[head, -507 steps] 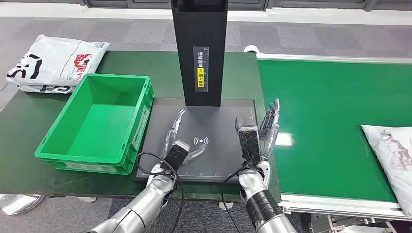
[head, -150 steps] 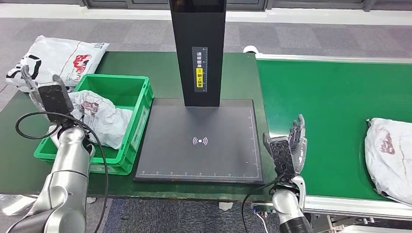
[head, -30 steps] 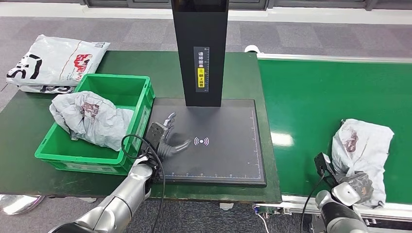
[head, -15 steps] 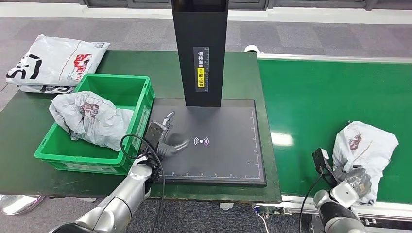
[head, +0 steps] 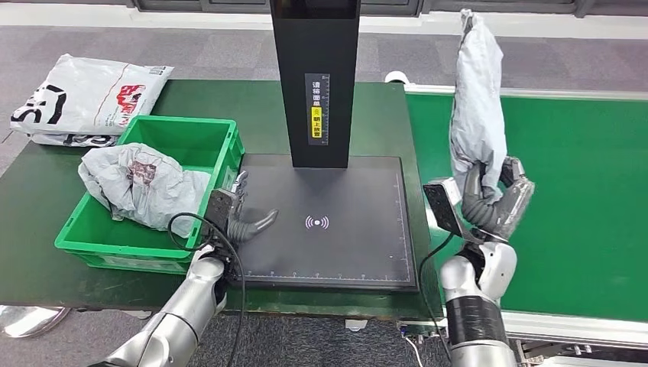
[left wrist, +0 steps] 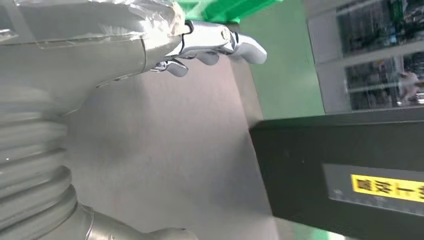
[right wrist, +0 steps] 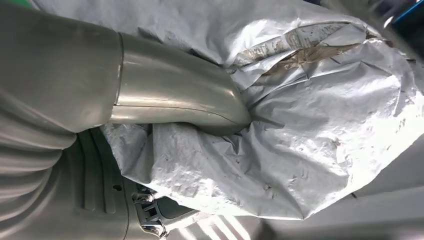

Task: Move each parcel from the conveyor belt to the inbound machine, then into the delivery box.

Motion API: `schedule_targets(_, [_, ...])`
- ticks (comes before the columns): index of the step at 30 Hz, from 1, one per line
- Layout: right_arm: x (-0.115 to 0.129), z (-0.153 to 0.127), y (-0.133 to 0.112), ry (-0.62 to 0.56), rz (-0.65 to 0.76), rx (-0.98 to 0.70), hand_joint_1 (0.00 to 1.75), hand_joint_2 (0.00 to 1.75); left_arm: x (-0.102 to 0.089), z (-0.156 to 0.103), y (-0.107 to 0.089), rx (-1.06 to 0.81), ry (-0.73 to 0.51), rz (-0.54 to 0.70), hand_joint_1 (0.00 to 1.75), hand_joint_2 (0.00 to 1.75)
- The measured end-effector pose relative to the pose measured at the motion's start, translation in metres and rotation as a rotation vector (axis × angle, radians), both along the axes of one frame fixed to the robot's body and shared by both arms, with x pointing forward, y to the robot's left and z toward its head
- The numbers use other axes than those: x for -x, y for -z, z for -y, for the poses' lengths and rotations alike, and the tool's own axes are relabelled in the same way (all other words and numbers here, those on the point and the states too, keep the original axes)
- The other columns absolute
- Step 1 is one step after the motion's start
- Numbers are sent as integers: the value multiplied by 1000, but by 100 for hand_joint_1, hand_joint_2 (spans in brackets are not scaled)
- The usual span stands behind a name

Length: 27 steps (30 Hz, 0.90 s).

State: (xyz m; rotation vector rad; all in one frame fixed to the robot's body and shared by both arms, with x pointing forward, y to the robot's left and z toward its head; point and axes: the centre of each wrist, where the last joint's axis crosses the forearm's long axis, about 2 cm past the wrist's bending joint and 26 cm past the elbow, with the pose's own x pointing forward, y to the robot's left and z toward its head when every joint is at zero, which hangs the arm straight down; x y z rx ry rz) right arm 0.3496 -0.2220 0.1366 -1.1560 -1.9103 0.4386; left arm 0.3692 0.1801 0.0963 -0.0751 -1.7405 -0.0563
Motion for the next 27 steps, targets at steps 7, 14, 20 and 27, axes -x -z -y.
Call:
schedule_targets(7, [5,-49,-9,-162,8,-28,175,175,-2,-5,-2,23,-6,9,0,175])
schedule_targets(14, [7,-60,-10,-204,12,-17,175,175,-3,-9,-2,28,-17,11,0,175])
schedule_targets(20, [8,-63,-10,-216,13,-10,175,175,-3,-10,-2,28,-19,14,0,175])
schedule_targets(27, [8,-63,-10,-218,13,-8,175,175,-3,-10,-2,27,-20,14,0,175])
